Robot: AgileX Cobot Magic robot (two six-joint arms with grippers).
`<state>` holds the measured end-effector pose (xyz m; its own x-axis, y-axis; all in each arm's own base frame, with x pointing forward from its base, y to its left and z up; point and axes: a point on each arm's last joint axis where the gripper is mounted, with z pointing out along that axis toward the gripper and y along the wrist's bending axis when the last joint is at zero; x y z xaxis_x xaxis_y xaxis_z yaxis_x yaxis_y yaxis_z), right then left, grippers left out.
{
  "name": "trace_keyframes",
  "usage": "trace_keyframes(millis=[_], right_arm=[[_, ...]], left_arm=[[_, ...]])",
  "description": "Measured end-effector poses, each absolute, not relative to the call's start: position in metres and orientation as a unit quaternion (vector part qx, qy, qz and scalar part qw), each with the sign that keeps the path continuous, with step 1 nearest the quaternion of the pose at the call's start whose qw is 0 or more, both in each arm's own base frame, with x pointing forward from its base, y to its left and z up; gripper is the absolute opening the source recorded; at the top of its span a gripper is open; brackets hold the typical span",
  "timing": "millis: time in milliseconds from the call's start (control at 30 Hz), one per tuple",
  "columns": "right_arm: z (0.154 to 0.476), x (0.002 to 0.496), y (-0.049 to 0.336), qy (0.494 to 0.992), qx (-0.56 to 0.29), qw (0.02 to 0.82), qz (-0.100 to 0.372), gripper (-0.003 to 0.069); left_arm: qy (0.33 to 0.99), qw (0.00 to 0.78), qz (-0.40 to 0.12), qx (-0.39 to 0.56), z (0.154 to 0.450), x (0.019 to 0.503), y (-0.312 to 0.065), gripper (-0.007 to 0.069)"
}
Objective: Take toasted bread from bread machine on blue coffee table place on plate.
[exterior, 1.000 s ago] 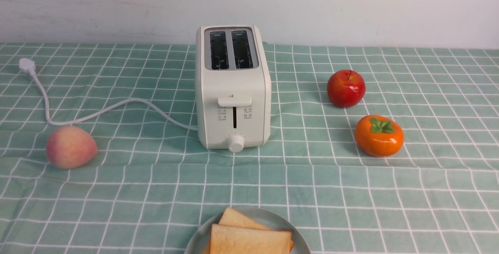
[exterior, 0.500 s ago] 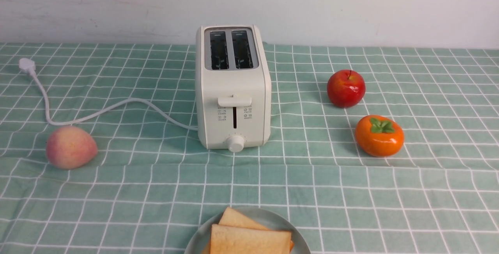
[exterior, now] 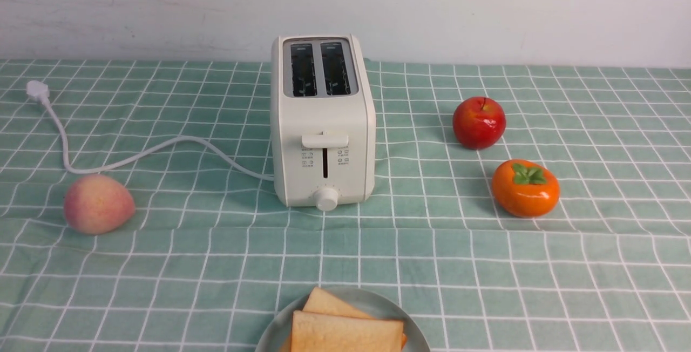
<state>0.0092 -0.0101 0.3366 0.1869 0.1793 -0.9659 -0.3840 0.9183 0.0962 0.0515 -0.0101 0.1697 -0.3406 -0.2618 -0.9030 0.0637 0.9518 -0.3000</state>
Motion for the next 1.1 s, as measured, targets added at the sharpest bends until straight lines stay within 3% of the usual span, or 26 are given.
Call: trace_keyframes(millis=[233, 633, 1100], right_arm=[[0.332, 0.008, -0.002, 0.625, -0.091, 0.738, 0.238, 0.0093], [0.300, 0.018, 0.013, 0.658, -0.136, 0.699, 0.246, 0.0107], [0.180, 0.051, 0.012, 0.796, -0.042, 0.595, 0.099, 0.0123]], left_arm=[[0.806, 0.571, -0.142, -0.061, 0.169, 0.052, -0.010, -0.0001], [0.806, 0.571, -0.142, -0.061, 0.169, 0.052, -0.010, 0.0003], [0.807, 0.570, -0.142, -0.061, 0.169, 0.051, -0.010, 0.0018]])
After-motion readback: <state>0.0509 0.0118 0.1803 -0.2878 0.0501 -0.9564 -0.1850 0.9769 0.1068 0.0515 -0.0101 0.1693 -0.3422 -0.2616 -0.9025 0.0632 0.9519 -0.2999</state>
